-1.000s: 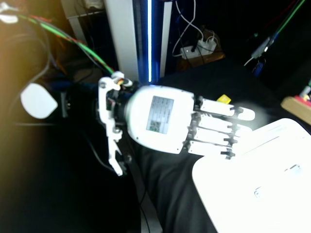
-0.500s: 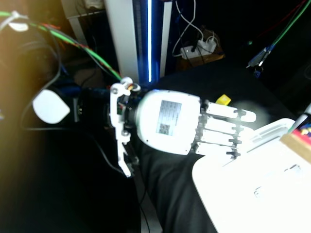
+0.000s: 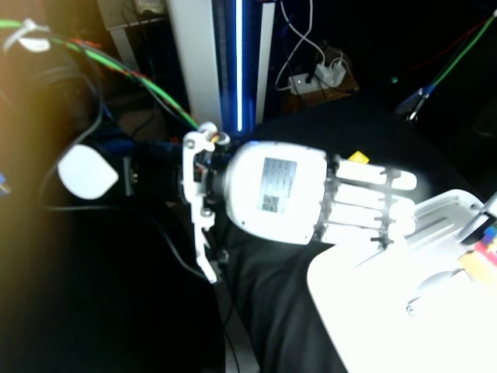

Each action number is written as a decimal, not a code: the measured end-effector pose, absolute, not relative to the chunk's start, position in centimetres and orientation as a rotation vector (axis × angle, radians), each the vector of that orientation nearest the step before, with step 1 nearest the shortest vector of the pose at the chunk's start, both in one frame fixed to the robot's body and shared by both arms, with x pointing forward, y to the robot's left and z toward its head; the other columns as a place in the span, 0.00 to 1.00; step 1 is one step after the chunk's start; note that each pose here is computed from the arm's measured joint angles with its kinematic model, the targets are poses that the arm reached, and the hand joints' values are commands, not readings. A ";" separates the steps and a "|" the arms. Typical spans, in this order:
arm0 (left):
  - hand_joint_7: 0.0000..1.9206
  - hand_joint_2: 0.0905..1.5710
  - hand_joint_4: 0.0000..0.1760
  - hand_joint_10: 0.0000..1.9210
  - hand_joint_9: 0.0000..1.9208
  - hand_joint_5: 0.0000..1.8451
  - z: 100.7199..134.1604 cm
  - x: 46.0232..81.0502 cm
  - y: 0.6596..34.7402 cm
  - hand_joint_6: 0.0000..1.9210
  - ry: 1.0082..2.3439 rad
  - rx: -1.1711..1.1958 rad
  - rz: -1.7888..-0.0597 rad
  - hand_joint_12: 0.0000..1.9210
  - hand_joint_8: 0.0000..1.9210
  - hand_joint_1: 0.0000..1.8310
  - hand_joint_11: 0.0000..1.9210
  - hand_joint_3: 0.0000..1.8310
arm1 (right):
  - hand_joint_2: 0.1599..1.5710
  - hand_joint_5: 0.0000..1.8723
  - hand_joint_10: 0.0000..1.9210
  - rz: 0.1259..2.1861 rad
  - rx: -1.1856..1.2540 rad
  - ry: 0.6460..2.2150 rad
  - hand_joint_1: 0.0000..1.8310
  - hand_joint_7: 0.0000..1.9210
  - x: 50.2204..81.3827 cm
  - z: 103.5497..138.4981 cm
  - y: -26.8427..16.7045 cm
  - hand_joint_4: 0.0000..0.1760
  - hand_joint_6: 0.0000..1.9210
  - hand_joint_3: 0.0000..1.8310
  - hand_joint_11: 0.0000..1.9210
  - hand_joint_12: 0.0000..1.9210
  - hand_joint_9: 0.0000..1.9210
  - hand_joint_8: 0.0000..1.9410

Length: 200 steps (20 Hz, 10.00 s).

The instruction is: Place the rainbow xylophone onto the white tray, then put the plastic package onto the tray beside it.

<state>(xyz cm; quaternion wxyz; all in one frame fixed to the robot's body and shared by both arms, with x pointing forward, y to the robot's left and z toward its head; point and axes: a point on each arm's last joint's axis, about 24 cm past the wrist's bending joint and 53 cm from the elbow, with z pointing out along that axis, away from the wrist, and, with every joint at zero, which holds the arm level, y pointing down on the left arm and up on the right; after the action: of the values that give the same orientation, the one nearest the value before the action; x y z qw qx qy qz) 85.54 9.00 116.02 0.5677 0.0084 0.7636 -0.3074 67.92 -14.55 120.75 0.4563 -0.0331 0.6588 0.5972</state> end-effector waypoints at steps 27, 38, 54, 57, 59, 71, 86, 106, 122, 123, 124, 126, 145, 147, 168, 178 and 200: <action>0.25 0.58 0.00 0.00 0.25 0.24 110.8 84.9 9.0 0.00 1.875 -0.031 -0.713 0.38 0.00 0.60 0.07 0.00 | 0.44 0.08 0.00 1.499 -0.114 1.585 0.44 0.06 67.6 122.3 -13.7 0.41 0.00 0.00 0.00 0.11 0.04 0.00; 0.09 0.50 0.53 0.00 0.09 0.11 109.6 84.8 8.1 0.00 1.902 -0.045 -0.702 0.21 0.00 0.55 0.02 0.00 | 0.45 0.06 0.00 1.500 -0.117 1.587 0.42 0.05 67.5 122.3 -13.6 0.45 0.00 0.00 0.00 0.08 0.03 0.00; 0.00 0.40 1.00 0.00 0.00 0.00 120.0 82.3 11.1 0.00 1.739 0.003 -0.886 0.00 0.00 0.41 0.00 0.00 | 0.39 0.00 0.00 1.476 -0.226 1.662 0.30 0.00 63.6 122.6 -14.1 0.00 0.00 0.00 0.00 0.00 0.00 0.00; 0.00 0.39 1.00 0.00 0.00 0.00 122.3 81.1 12.6 0.00 1.708 0.110 -0.817 0.00 0.00 0.42 0.00 0.00 | 0.37 0.00 0.00 1.459 -0.216 1.785 0.29 0.00 63.2 120.7 -14.6 0.00 0.00 0.00 0.00 0.00 0.00 0.00; 0.00 0.39 1.00 0.00 0.00 0.00 122.6 79.4 12.4 0.00 1.707 0.225 -0.763 0.00 0.00 0.40 0.00 0.00 | 0.37 0.00 0.00 1.387 -0.299 1.857 0.34 0.00 63.1 119.9 -14.2 0.00 0.00 0.00 0.01 0.00 0.00 0.00; 0.00 0.37 1.00 0.00 0.00 0.00 123.3 72.3 14.7 0.00 1.694 0.383 -0.806 0.00 0.00 0.39 0.00 0.01 | 0.29 0.00 0.00 1.230 -0.481 2.059 0.28 0.01 62.0 117.9 -12.8 0.00 0.00 0.01 0.00 0.00 0.00 0.00; 0.00 0.41 0.61 0.00 0.00 0.00 123.5 69.7 21.4 0.00 1.666 0.260 -0.684 0.00 0.00 0.44 0.00 0.00 | 0.31 0.04 0.01 1.098 -0.410 2.156 0.30 0.06 62.7 114.1 -15.0 0.00 0.00 0.00 0.04 0.20 0.05 0.01; 0.00 0.36 0.19 0.00 0.00 0.00 124.2 68.2 20.3 0.00 1.618 0.271 -0.752 0.00 0.00 0.42 0.00 0.00 | 0.28 0.06 0.01 1.023 -0.300 2.259 0.34 0.08 64.1 108.5 -15.7 0.00 0.00 0.00 0.05 0.21 0.08 0.01; 0.00 0.33 0.24 0.00 0.00 0.00 122.8 67.8 20.0 0.00 1.646 0.278 -0.757 0.00 0.00 0.40 0.00 0.00 | 0.35 0.14 0.01 0.999 -0.288 2.284 0.41 0.17 64.7 107.0 -15.7 0.00 0.00 0.00 0.23 0.19 0.20 0.00; 0.00 0.33 0.28 0.00 0.00 0.00 122.8 67.8 20.0 0.00 1.644 0.279 -0.757 0.00 0.00 0.41 0.00 0.00 | 0.36 0.15 0.01 1.001 -0.285 2.283 0.43 0.18 64.7 107.0 -15.7 0.00 0.00 0.00 0.23 0.19 0.21 0.00; 0.00 0.33 0.32 0.00 0.00 0.00 122.8 67.8 20.0 0.00 1.644 0.279 -0.757 0.00 0.00 0.41 0.00 0.00 | 0.36 0.17 0.01 1.003 -0.283 2.282 0.44 0.18 64.7 107.0 -15.7 0.00 0.01 0.00 0.25 0.20 0.22 0.00; 0.00 0.33 0.41 0.00 0.00 0.00 122.8 67.8 20.0 0.00 1.644 0.280 -0.756 0.00 0.00 0.42 0.00 0.00 | 0.38 0.20 0.00 1.003 -0.282 2.282 0.48 0.19 64.7 107.0 -15.7 0.00 0.00 0.00 0.26 0.21 0.23 0.00; 0.00 0.34 0.50 0.00 0.00 0.00 121.8 67.9 20.3 0.00 1.668 0.269 -0.743 0.00 0.00 0.41 0.00 0.00 | 0.81 0.35 0.70 1.015 -0.284 2.286 0.58 0.55 64.9 106.8 -15.3 0.00 0.75 0.00 0.59 0.84 0.60 0.55; 0.00 0.34 0.53 0.00 0.00 0.00 121.6 67.9 19.9 0.00 1.672 0.269 -0.751 0.00 0.00 0.42 0.00 0.00 | 0.82 0.33 0.77 1.010 -0.287 2.287 0.57 0.54 64.9 106.7 -15.3 0.00 0.78 0.00 0.61 0.87 0.61 0.65; 0.00 0.37 0.68 0.00 0.00 0.00 121.1 68.2 19.9 0.00 1.686 0.265 -0.742 0.00 0.00 0.44 0.00 0.00 | 0.78 0.39 0.50 1.107 0.009 2.079 0.59 0.65 69.9 111.9 -18.6 0.00 0.70 0.00 0.58 0.73 0.65 0.29; 0.00 0.38 0.57 0.00 0.00 0.00 120.7 68.2 19.6 0.00 1.693 0.266 -0.746 0.00 0.00 0.45 0.00 0.00 | 0.76 0.41 0.47 1.109 0.030 2.056 0.60 0.74 70.5 112.5 -19.2 0.00 0.68 0.00 0.60 0.72 0.68 0.14; 0.00 0.41 0.29 0.00 0.00 0.00 119.0 68.1 19.5 0.00 1.734 0.267 -0.739 0.00 0.00 0.42 0.00 0.00 | 0.75 0.43 0.58 1.222 0.089 1.934 0.61 0.64 72.7 115.6 -19.0 0.00 0.64 0.00 0.52 0.78 0.57 0.24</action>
<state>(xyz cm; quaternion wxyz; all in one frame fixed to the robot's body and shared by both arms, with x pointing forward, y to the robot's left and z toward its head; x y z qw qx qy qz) 68.14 19.50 119.01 0.5800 0.1144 0.7419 -0.3163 72.75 -18.96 115.62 0.4132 0.0352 0.7694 0.4859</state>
